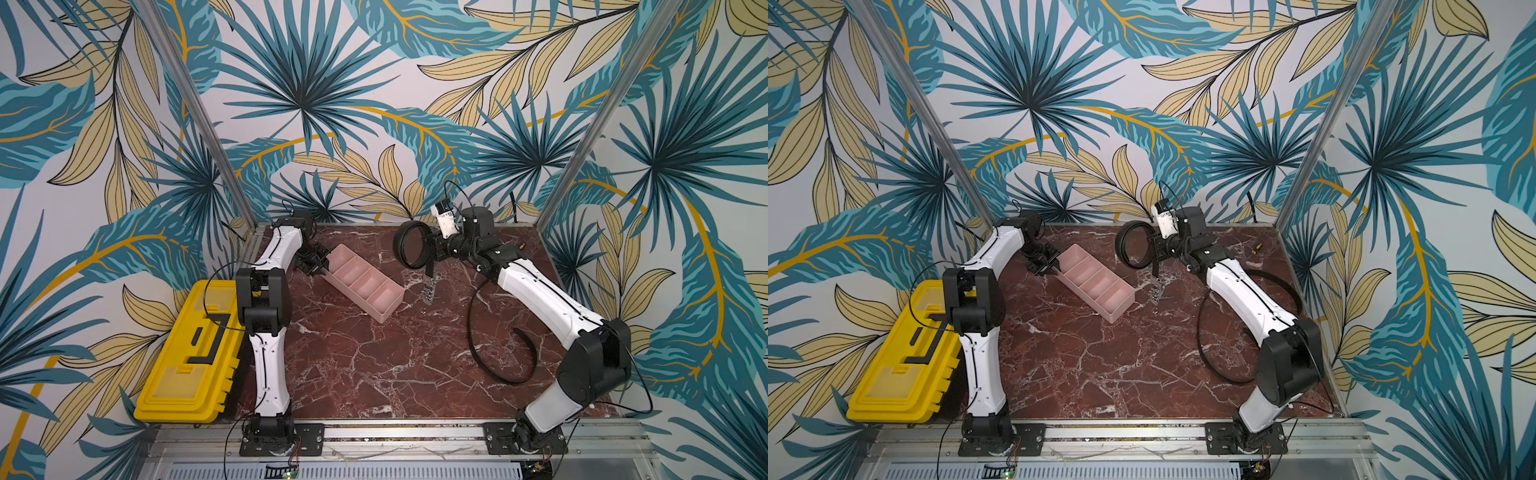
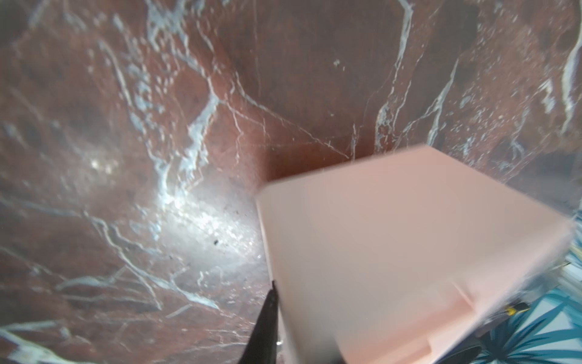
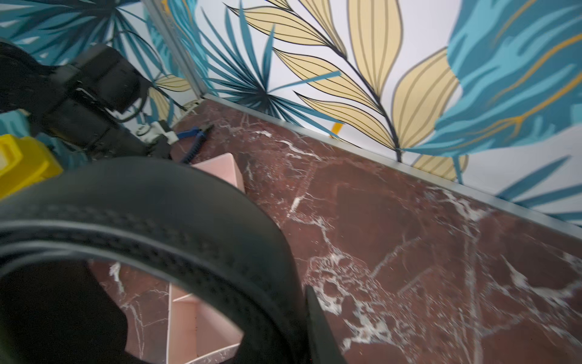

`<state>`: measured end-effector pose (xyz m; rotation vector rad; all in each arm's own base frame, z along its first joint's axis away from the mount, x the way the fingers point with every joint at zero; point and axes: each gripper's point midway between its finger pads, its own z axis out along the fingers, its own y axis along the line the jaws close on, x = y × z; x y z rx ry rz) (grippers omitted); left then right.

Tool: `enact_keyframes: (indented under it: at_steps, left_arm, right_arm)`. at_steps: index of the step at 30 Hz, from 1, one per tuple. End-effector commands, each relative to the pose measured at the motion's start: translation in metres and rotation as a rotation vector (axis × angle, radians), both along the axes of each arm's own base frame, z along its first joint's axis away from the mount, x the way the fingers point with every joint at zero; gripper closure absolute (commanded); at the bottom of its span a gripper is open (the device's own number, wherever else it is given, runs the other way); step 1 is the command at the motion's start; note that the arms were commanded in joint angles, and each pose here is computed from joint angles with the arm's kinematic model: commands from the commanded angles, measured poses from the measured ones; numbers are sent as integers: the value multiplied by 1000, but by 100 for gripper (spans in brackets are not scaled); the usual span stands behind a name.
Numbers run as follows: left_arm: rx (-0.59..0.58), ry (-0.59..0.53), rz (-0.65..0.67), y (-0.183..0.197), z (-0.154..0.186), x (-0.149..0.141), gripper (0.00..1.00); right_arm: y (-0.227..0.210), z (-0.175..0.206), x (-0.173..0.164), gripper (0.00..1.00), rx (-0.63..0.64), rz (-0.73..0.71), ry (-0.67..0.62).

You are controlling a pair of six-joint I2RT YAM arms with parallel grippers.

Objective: Place the belts into the storage roll
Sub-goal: Move the container to the center of the board.

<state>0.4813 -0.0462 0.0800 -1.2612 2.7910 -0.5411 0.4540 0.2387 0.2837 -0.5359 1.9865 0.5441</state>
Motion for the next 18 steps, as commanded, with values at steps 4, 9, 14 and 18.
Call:
enact_keyframes:
  at_steps: [4,9,14,18]
  left_arm:
    - [4,-55,-43,8,8,12,46]
    - [36,-198,-59,12,69,16,22]
    - [18,-404,-128,3,155,2,10]
    - [-35,-585,-251,-16,224,-22,6]
  right_arm:
    - [45,33,-2,100,108,135,-133]
    - [61,30,-2,100,96,150,-207]
    - [78,20,-11,100,52,197,-225]
    - [99,12,-30,100,-37,276,-289]
